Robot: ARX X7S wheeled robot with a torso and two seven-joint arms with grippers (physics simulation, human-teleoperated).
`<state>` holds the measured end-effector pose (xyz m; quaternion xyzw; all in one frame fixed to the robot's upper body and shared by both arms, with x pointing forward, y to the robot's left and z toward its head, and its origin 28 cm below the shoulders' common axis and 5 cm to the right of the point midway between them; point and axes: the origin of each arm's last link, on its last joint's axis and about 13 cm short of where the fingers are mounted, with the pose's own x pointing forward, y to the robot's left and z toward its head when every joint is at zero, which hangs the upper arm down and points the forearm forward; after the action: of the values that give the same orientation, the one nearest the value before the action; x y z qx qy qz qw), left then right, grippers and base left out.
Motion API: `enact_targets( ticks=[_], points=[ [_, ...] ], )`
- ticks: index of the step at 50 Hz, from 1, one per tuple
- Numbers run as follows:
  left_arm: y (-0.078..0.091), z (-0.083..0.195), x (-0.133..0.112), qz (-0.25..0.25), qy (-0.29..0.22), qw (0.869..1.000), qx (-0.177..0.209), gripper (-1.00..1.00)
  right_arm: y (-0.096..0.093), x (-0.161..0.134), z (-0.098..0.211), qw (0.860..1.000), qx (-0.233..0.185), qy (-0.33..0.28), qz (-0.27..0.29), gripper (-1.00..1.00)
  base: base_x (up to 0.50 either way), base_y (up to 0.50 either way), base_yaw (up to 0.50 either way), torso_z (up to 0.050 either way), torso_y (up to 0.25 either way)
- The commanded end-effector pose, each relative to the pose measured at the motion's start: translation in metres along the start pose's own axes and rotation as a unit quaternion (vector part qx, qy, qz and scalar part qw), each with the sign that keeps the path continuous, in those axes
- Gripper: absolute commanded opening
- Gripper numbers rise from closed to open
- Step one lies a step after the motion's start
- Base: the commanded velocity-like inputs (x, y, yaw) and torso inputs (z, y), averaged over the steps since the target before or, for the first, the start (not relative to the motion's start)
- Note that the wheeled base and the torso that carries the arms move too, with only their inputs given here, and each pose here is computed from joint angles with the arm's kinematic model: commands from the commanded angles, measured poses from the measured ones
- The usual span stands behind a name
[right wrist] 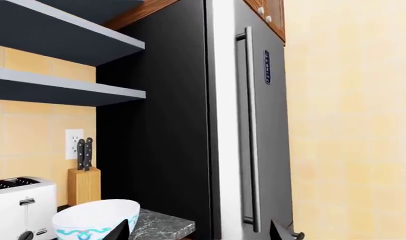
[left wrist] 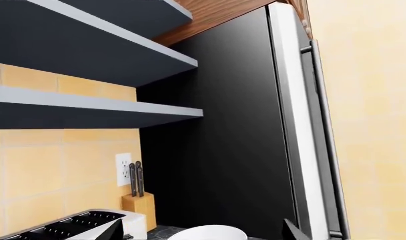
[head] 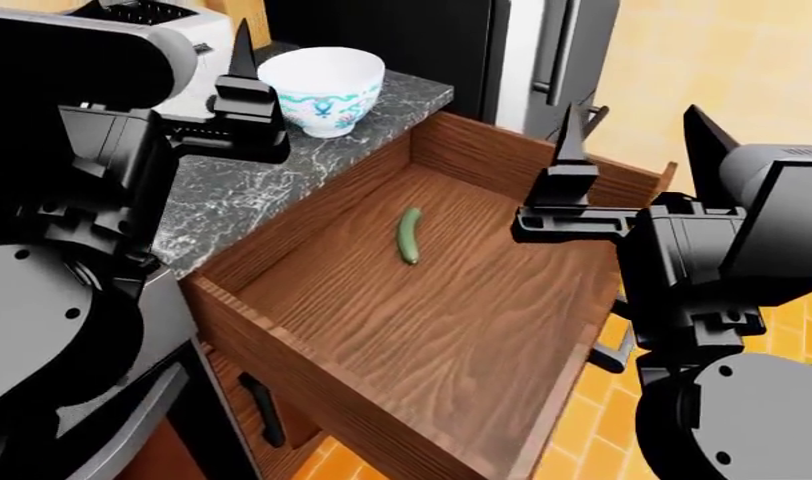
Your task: Place the bar in the bowl and close the drawer.
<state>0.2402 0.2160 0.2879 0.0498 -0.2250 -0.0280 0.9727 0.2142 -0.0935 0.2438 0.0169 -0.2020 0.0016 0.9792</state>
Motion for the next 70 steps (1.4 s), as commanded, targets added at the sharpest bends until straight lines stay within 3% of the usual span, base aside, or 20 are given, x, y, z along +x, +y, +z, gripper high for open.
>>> enact_targets(
  ticks=[1,70],
  points=[
    [0.0002,-0.0012,-0.0007,0.001,0.0,1.0,-0.001,1.0,0.0004,-0.0008,0.0,1.0,0.0,-0.001,0.001,1.0,0.22,0.03,0.0,0.0,0.0],
    [0.0,0.0008,-0.001,0.001,-0.006,1.0,-0.002,1.0,0.0018,0.0003,0.0011,1.0,-0.004,-0.001,0.006,1.0,0.09,-0.12,0.0,0.0,0.0]
  ],
)
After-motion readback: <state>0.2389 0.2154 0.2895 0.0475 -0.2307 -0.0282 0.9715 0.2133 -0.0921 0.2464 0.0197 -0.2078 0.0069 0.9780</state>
